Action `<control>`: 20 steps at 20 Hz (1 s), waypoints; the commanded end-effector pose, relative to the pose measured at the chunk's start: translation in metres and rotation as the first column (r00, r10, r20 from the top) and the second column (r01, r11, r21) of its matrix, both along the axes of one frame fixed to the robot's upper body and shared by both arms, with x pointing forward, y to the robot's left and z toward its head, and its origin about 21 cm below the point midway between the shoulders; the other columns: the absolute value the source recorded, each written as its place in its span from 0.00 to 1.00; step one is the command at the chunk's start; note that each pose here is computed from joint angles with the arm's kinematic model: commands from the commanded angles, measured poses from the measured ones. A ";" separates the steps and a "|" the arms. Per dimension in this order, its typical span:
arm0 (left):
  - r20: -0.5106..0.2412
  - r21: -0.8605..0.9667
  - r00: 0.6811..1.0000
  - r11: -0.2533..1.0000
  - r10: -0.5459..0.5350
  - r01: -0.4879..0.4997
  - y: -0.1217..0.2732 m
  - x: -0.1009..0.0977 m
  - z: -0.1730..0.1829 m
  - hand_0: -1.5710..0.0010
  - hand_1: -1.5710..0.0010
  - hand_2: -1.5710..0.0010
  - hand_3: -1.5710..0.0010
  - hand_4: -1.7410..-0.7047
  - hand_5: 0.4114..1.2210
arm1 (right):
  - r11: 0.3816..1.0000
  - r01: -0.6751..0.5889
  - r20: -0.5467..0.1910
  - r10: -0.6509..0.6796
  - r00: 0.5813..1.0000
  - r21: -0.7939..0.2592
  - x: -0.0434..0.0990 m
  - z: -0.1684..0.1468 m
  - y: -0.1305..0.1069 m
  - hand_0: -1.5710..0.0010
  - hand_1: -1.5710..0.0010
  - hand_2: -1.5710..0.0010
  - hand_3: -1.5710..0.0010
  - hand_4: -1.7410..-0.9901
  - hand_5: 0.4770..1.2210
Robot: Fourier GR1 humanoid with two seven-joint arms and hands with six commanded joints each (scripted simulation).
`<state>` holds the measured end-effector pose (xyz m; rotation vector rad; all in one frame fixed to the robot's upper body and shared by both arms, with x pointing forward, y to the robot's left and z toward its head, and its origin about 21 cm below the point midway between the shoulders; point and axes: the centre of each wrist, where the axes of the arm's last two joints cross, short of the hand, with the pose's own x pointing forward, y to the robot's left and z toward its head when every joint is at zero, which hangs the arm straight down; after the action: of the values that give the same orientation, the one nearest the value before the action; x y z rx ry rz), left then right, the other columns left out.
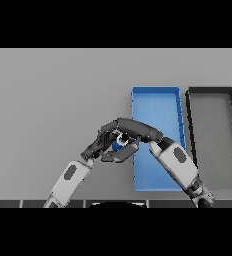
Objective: Pick up the blue pipe and place it into the blue bin.
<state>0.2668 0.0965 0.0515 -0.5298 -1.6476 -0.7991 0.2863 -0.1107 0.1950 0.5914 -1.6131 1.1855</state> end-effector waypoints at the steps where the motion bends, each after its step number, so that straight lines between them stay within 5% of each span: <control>1: -0.007 0.005 1.000 1.000 0.011 -0.011 0.000 0.000 -0.002 0.00 0.00 0.00 0.00 0.09 1.00 | 1.000 0.008 -0.008 -0.008 1.000 -0.003 0.001 -0.003 0.000 0.35 0.35 0.34 0.44 0.30 0.10; 3: -0.013 -0.048 1.000 0.999 -0.011 0.011 -0.002 -0.002 -0.003 0.00 0.00 0.00 0.03 0.06 1.00 | 1.000 -0.021 -0.025 0.021 0.999 0.021 -0.002 0.000 0.006 0.23 0.23 0.22 0.35 0.21 0.23; 4: -0.021 -0.067 1.000 0.998 -0.014 0.013 -0.001 0.000 -0.003 0.00 0.00 0.00 0.02 0.05 1.00 | 0.999 -0.026 -0.033 0.027 0.999 0.045 -0.002 -0.001 0.007 0.18 0.18 0.17 0.30 0.18 0.39; 8: -0.025 -0.073 0.999 0.997 -0.034 0.032 -0.001 0.001 -0.002 0.00 0.00 0.00 0.08 0.02 1.00 | 0.996 -0.049 -0.010 0.050 0.999 0.081 -0.008 -0.005 0.008 0.07 0.07 0.07 0.14 0.08 0.75; 16: 0.038 -0.039 0.999 0.999 0.015 -0.013 0.000 0.001 -0.001 0.00 0.00 0.00 0.07 0.02 1.00 | 0.986 -0.040 0.062 0.030 0.998 0.159 -0.009 -0.010 0.011 0.01 0.01 0.01 0.02 0.01 0.96; 17: 0.053 -0.011 0.998 1.000 0.030 -0.029 0.002 0.002 0.001 0.07 0.15 0.18 0.26 0.14 1.00 | 0.986 -0.035 0.072 0.023 0.997 0.164 -0.009 -0.010 0.012 0.01 0.01 0.01 0.02 0.01 0.97; 20: 0.056 0.022 0.997 0.998 -0.052 0.050 0.007 0.003 0.000 0.52 0.56 0.58 0.62 0.44 1.00 | 0.991 -0.020 0.050 0.013 0.999 0.135 -0.015 -0.006 0.017 0.01 0.01 0.00 0.01 0.01 0.98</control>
<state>0.2701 0.1036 0.0517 -0.5392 -1.6800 -0.8800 0.2712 -0.0937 0.1889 0.6714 -1.7478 1.1186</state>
